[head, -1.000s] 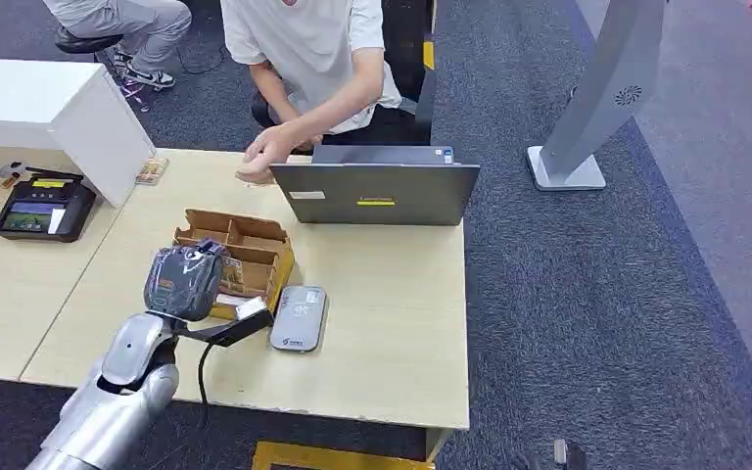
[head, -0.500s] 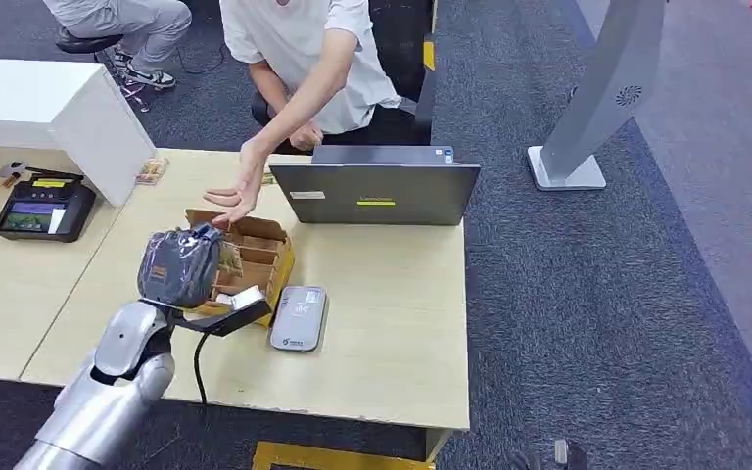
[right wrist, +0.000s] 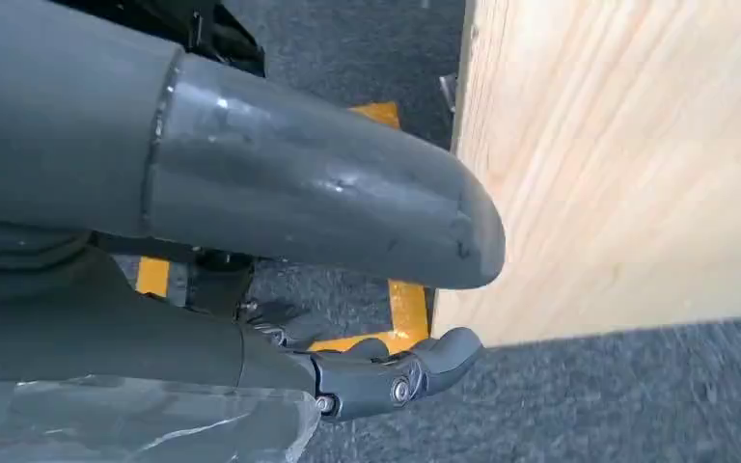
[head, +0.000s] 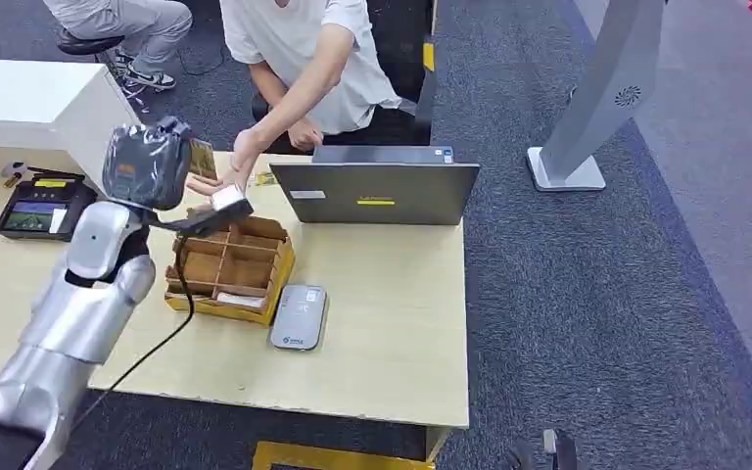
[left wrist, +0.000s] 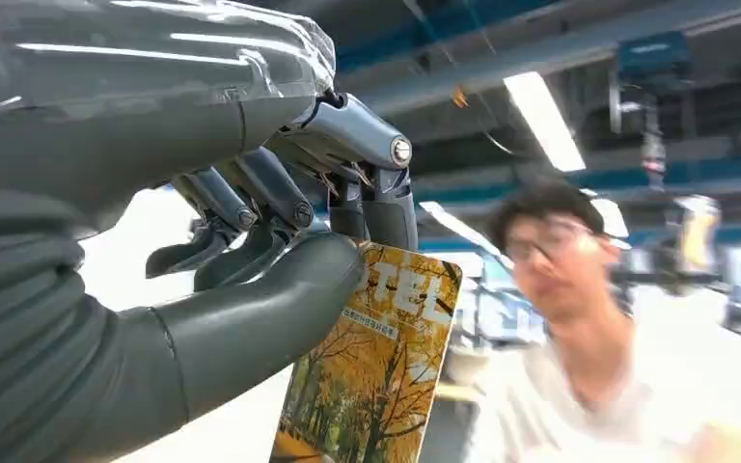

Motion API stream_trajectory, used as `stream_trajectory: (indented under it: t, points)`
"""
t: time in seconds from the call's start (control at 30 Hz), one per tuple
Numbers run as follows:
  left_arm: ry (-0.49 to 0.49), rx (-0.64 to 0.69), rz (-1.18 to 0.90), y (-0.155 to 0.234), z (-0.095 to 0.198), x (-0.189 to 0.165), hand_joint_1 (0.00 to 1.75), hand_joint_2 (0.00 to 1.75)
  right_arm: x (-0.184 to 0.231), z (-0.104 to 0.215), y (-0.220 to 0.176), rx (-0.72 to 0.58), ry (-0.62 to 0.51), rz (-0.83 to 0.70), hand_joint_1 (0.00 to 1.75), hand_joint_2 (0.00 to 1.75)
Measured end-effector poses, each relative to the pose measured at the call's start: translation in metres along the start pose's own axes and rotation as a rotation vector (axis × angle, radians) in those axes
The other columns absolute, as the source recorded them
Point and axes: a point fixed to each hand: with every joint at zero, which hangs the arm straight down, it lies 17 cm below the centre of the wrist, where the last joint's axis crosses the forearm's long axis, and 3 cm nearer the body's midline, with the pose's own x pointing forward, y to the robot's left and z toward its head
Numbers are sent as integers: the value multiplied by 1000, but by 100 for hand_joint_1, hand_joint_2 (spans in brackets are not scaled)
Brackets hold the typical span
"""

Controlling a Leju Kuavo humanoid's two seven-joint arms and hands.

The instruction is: Pass the card to the sensor for recognition and then transmit it.

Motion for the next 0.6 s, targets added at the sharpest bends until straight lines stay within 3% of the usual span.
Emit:
stream_trajectory:
  t: [0.2, 0.5, 0.53, 0.6]
  points:
    - [106, -77, -72, 5, -55, -42, 175, 175, 4, -5, 21, 41, 17, 36, 0, 0]
    - [199, -189, -77, -7, -68, -65, 175, 175, 5, -6, 33, 71, 24, 53, 0, 0]
    - [206, -197, -77, -9, -67, -67, 0, 175, 5, -6, 33, 72, 23, 54, 0, 0]
    - [217, -214, -70, -11, -67, -70, 0, 175, 6, -7, 34, 72, 22, 52, 0, 0]
